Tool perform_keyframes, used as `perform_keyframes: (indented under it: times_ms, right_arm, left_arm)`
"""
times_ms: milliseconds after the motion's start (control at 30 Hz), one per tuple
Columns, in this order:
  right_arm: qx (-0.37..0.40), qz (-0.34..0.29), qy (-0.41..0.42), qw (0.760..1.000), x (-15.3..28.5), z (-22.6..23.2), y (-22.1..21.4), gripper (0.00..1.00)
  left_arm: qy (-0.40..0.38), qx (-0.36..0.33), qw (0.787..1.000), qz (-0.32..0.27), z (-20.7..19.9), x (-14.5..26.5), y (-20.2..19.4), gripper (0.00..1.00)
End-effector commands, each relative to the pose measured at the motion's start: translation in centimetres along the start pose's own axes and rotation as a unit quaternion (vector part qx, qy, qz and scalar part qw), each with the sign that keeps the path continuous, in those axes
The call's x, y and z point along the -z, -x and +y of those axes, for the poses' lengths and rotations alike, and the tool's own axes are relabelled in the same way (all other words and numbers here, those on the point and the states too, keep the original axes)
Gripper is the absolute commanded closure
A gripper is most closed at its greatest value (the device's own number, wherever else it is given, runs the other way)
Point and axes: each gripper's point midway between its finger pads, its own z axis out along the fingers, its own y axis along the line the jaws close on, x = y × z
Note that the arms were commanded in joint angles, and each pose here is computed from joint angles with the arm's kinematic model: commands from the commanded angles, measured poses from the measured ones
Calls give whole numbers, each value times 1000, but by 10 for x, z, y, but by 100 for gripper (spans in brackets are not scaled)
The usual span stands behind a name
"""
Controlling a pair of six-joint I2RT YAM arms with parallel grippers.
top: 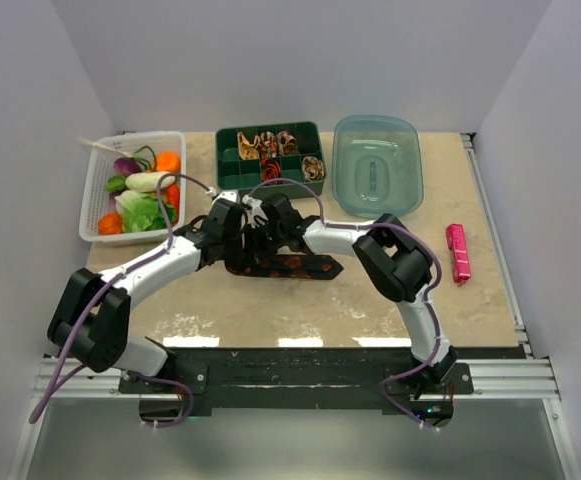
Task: Roll the ties
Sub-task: Roll the tie at the center of the board.
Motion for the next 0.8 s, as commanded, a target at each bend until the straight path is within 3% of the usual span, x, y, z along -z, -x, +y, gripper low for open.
perform_keyframes:
  times_ms: [0,500,767]
  right_arm:
    - [22,-59,51,997,31,32,42,100]
    - [4,-77,13,997,59,-6,51,100]
    - [-2,-79,-2,997,64,-18,50,100]
  left_arm:
    - [25,-10,999,-26,2,7,19,96]
    - [132,-41,990,-12,37,17,15,98]
    - [165,-64,984,-1,35,10,7,98]
